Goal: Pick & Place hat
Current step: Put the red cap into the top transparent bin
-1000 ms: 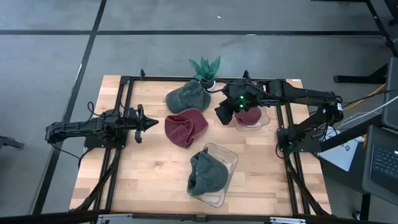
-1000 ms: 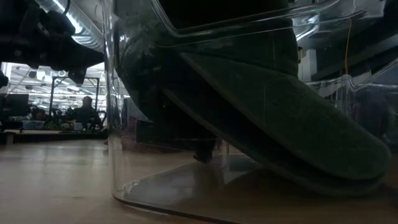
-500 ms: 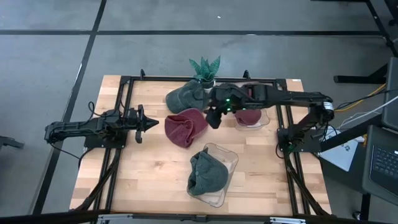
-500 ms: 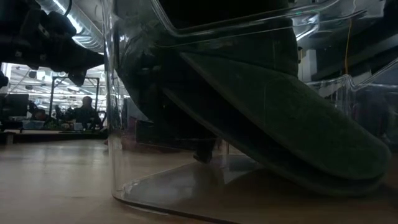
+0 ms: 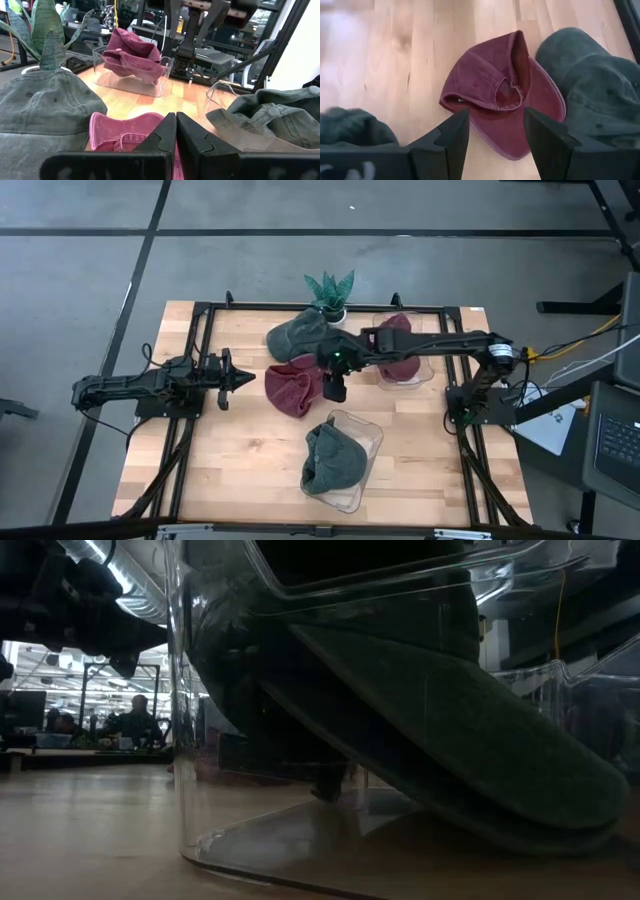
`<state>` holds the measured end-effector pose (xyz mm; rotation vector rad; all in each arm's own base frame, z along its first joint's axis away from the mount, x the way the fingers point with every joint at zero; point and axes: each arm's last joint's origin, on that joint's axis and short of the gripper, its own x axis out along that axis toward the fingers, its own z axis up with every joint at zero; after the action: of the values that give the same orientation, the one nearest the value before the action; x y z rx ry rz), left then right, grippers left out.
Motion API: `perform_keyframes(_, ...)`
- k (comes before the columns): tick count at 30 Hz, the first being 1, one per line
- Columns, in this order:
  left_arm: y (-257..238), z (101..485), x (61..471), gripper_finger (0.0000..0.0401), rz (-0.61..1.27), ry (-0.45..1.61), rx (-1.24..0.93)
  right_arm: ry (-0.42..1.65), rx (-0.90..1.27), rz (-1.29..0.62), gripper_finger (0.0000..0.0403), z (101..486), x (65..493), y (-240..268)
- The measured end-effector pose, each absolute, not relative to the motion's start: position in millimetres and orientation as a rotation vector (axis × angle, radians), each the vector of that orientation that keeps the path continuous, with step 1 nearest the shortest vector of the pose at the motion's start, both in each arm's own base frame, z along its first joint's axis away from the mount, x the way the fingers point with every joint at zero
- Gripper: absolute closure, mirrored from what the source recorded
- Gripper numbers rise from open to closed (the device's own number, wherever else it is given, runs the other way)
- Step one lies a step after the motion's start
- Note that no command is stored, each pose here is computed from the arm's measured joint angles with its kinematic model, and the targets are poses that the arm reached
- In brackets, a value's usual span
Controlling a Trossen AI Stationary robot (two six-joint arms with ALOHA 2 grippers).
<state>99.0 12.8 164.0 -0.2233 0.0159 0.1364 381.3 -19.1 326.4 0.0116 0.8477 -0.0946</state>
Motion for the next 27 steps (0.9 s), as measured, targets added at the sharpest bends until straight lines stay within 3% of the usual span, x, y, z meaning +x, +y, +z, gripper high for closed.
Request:
perform_keyframes(5,12.8,164.0,99.0,0.0393,0.136,0.016,-0.223,0.882,-0.072,-0.037,0.0218,312.0,390.9,-19.1)
perform_keyframes(18,12.8,164.0,99.0,0.0394,0.136,0.016,-0.223,0.793,-0.309,0.447,0.0218,250.4,415.9,-16.5)
perform_keyframes(27,12.8,164.0,99.0,0.0392,0.136,0.016,-0.224,0.803,-0.333,0.366,0.0217,209.6,437.7,-27.4)
